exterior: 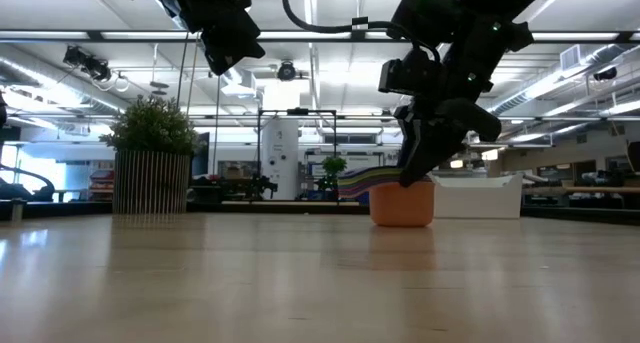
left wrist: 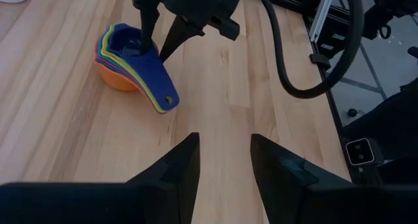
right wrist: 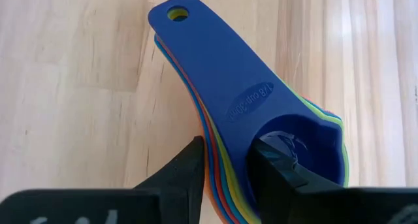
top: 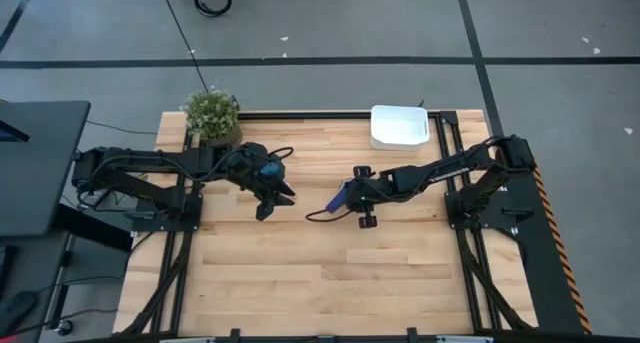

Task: Nest measuring cups in basket
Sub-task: Put the nested measuring cups into the white bin

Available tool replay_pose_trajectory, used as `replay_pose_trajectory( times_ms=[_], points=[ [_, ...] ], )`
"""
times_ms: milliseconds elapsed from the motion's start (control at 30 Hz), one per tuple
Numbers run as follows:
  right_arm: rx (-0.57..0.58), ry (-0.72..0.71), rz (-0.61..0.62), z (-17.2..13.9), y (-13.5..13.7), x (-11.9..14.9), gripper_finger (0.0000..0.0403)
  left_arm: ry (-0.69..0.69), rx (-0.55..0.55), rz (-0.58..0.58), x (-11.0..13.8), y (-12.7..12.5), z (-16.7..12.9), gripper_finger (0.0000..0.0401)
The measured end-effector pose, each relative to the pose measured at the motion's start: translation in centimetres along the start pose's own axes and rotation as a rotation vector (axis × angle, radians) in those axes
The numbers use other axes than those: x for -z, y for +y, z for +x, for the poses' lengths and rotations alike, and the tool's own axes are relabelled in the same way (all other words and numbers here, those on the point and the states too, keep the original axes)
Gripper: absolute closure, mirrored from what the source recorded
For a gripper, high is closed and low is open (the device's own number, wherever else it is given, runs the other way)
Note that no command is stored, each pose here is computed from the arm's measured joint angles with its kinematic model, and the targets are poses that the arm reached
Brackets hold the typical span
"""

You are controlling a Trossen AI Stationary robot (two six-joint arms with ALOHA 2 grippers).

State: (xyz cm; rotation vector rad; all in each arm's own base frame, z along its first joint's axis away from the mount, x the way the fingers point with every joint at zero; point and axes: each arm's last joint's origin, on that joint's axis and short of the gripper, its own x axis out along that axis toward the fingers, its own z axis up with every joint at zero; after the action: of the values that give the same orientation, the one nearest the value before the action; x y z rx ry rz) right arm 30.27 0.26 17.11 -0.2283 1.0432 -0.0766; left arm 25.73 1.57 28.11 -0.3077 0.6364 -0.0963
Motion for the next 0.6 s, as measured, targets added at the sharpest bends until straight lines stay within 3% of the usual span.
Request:
replay_pose_trajectory(
  times_ms=[300, 600],
  points=[
    [0.003, 0.000, 0.004, -0.43, -0.21, 0.06, 0.0295, -0.009, 0.002, 0.002, -0.09, -0.02, 0.00, 0.0259],
    [0.002, 0.006, 0.002, -0.69, -0.28, 0.11, 0.0325, -0.031, 0.006, 0.008, -0.31, -0.07, 0.00, 0.0259]
  ],
)
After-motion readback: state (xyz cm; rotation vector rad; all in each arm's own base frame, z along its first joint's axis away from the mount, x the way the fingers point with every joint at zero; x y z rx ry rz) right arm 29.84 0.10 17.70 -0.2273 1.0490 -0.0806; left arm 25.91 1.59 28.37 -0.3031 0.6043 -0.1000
